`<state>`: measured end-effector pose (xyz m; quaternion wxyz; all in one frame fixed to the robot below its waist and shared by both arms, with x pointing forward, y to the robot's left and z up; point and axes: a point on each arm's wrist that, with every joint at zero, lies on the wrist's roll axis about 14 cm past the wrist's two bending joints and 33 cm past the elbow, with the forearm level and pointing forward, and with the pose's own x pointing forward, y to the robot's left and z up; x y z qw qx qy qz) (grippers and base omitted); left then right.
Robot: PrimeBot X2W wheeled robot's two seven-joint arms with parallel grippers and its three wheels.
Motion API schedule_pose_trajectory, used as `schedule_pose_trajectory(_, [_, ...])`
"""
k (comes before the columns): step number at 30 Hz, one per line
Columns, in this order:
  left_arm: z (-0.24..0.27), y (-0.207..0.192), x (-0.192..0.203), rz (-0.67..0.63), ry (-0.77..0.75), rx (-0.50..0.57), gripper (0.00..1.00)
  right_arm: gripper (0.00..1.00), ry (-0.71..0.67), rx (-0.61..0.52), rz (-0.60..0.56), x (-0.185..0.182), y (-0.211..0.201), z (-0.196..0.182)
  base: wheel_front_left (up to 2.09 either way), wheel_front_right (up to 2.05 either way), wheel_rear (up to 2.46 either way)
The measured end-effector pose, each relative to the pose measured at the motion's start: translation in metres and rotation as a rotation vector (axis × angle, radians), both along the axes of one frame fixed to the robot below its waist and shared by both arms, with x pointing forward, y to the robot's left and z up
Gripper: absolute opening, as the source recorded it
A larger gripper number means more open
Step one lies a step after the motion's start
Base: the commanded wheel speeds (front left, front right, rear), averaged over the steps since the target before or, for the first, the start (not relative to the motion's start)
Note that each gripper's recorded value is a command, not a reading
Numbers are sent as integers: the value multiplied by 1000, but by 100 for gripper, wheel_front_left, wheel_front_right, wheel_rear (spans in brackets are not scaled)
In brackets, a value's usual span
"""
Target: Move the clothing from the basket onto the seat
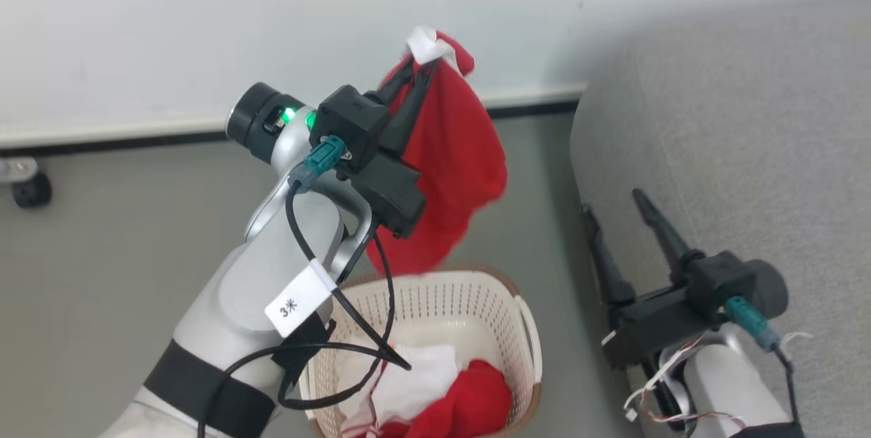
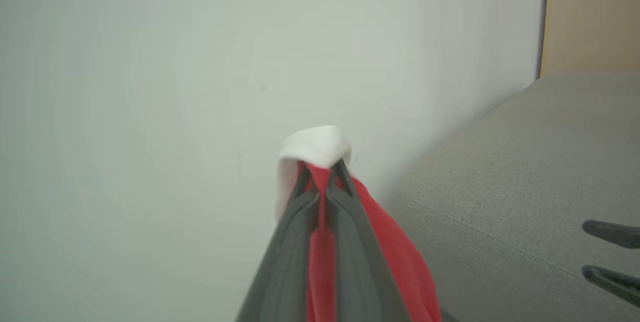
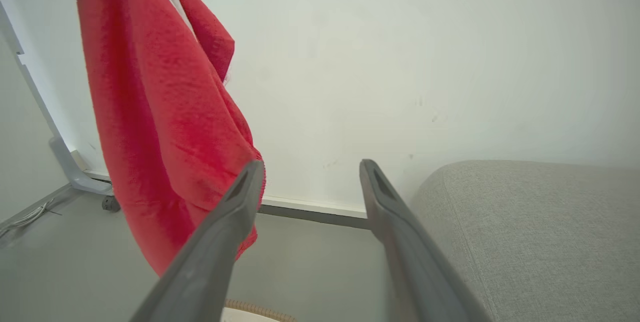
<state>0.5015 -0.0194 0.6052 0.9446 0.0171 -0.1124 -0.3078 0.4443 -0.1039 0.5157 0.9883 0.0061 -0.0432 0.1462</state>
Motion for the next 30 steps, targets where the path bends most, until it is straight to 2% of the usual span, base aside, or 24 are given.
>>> schedule_pose_trajectory(9, [25,-10,-36,-35,-44,1,0,100,-64,-27,107,-25,32,26,0,0,0])
schedule_pose_trajectory(17, [48,-20,-64,-71,-97,-11,0,100,-64,-74,239,-47,72,25,0,0,0])
schedule_pose_trajectory(24, [53,-22,-78,-83,-112,-22,0,100,-80,-128,306,-38,93,33,0,0,0])
schedule_pose_trajectory(25, [54,-21,-79,-82,-115,-22,0,88,-87,-137,315,-36,96,36,0,0,0])
schedule_pose_trajectory(26, [55,-21,-80,-79,-120,-22,0,46,-89,-147,322,-34,98,37,0,0,0])
schedule_pose_trajectory(27, [56,-21,-82,-83,-121,-25,0,34,-90,-156,330,-33,100,37,0,0,0])
schedule_pose_trajectory(28, [56,-22,-82,-85,-118,-29,0,34,-87,-164,340,-33,103,36,0,0,0])
schedule_pose_trajectory(29, [56,-21,-83,-81,-114,-36,0,0,-84,-172,350,-33,106,35,0,0,0])
schedule_pose_trajectory(30, [56,-21,-83,-83,-110,-40,0,0,-80,-178,360,-33,109,34,0,0,0])
